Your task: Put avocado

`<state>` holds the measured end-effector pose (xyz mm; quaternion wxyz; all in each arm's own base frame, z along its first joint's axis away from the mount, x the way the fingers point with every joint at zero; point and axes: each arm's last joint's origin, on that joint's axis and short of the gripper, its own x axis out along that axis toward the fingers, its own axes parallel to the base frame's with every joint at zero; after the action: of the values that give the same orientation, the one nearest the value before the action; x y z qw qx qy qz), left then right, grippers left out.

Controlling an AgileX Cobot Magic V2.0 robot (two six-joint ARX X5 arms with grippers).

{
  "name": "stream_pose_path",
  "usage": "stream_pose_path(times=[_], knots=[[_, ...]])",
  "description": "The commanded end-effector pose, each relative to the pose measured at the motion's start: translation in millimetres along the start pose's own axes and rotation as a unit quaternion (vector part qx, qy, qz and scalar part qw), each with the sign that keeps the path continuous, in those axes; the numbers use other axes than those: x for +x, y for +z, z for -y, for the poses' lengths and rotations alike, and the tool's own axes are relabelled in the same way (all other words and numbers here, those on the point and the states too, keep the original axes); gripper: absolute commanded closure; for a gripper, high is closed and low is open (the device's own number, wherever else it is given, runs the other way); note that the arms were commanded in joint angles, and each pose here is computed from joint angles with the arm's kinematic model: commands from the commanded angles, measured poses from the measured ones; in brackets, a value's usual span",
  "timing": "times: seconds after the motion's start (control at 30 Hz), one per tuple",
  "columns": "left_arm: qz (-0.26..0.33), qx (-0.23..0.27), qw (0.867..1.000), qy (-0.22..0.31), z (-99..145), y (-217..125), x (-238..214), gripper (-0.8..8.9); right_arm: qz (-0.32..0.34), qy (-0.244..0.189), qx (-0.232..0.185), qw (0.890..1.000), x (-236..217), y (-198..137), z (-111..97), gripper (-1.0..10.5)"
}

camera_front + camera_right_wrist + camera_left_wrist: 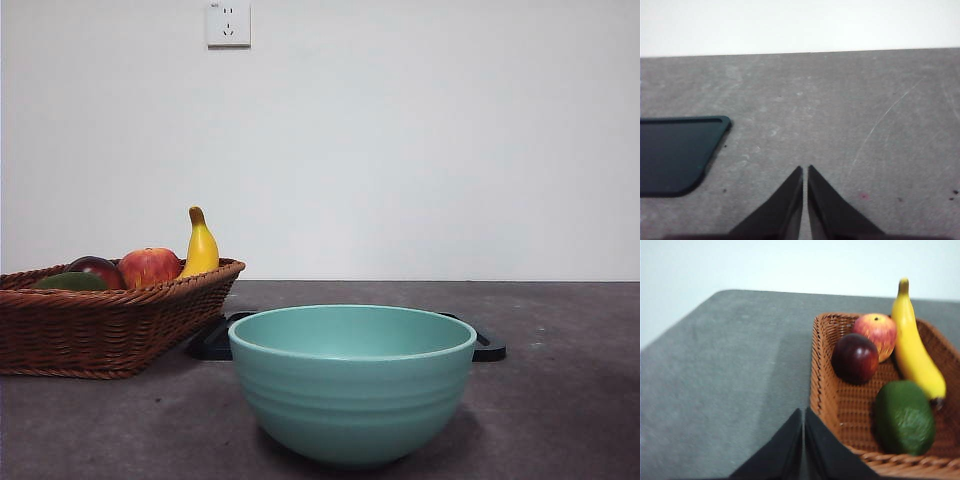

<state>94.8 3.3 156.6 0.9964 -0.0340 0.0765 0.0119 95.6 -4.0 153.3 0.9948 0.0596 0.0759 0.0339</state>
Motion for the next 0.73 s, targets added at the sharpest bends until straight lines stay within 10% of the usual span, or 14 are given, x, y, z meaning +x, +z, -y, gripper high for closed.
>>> stream_pose_path(times=[0.03,0.73], knots=[[-0.011,-0.093,0.996,0.004,-1,-7,2,8.05,-0.001,0.014,0.057,0.998,0,-1,0,9.4],[-0.009,-0.184,0.982,-0.05,8,71,-24,8.04,0.05,0.063,0.103,0.991,-28,85,-16,9.4]])
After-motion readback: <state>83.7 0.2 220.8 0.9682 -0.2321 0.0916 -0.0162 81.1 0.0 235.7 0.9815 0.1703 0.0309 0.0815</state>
